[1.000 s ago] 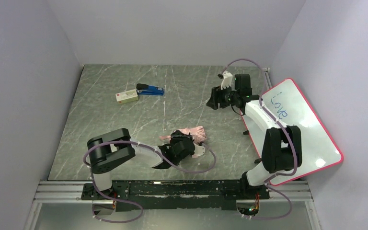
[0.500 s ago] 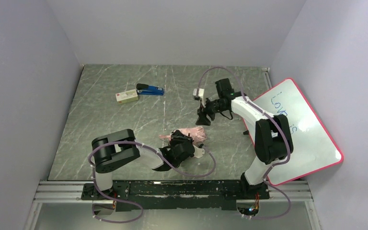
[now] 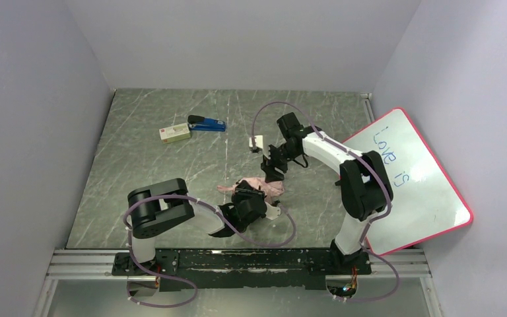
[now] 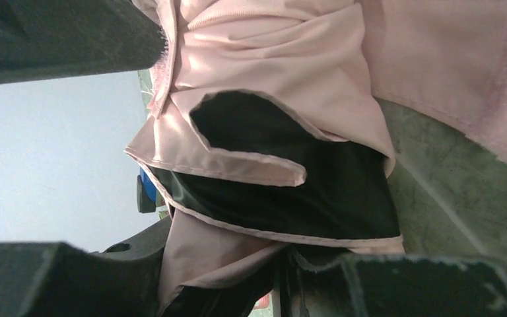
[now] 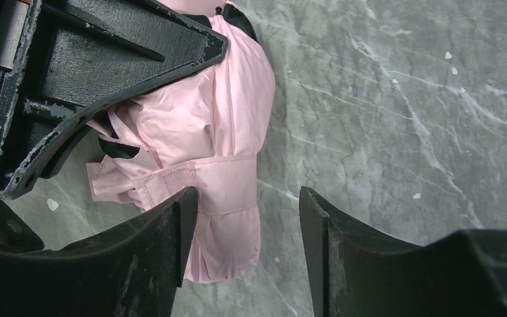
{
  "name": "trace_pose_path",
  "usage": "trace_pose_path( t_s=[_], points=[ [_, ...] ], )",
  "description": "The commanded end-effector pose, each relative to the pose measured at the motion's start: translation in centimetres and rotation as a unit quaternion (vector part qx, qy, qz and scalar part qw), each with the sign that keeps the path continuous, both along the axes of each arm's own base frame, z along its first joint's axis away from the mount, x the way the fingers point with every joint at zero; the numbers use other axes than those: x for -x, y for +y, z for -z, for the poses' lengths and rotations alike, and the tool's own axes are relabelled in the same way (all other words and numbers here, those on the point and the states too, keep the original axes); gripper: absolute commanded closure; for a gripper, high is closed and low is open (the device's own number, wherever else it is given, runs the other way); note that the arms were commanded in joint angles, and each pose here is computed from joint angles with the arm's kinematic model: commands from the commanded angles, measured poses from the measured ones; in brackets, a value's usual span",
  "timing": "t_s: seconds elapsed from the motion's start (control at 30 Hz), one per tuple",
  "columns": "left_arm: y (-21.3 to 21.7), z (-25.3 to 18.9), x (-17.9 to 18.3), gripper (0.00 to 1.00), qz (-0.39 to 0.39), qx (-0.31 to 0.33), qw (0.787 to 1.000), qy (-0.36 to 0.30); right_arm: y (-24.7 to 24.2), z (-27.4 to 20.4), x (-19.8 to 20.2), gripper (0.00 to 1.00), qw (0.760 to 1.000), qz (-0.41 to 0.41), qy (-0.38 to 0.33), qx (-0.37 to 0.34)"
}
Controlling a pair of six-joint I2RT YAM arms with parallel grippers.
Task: Put away the umbrella
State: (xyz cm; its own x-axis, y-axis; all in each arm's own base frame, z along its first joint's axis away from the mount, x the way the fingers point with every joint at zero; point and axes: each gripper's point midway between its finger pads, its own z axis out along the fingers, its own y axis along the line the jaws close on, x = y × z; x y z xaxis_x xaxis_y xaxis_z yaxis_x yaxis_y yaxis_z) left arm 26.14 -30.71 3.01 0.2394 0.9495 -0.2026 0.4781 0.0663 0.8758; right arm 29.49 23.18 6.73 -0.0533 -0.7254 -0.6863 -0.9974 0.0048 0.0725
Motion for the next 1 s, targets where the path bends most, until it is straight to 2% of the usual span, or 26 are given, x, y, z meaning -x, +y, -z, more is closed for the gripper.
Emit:
trace_pose_path(
  t_s=[0.0, 0.47, 0.97],
  points=[
    [5.4, 5.9, 1.7, 0.95, -0.003, -0.136, 0.989, 0.064, 0.0, 2.0, 1.4, 0.39, 0.998, -0.03, 0.017, 0.044],
    [5.6, 6.0, 1.8, 0.95, -0.001, -0.138, 0.988, 0.063, 1.3, -3.1, 1.6, 0.41, 0.998, -0.044, -0.041, 0.004],
    [5.7, 6.0, 1.8, 0.95, -0.001, -0.14, 0.988, 0.063, -0.1, 1.4, 4.0, 0.41, 0.997, -0.049, 0.006, 0.062]
  ],
)
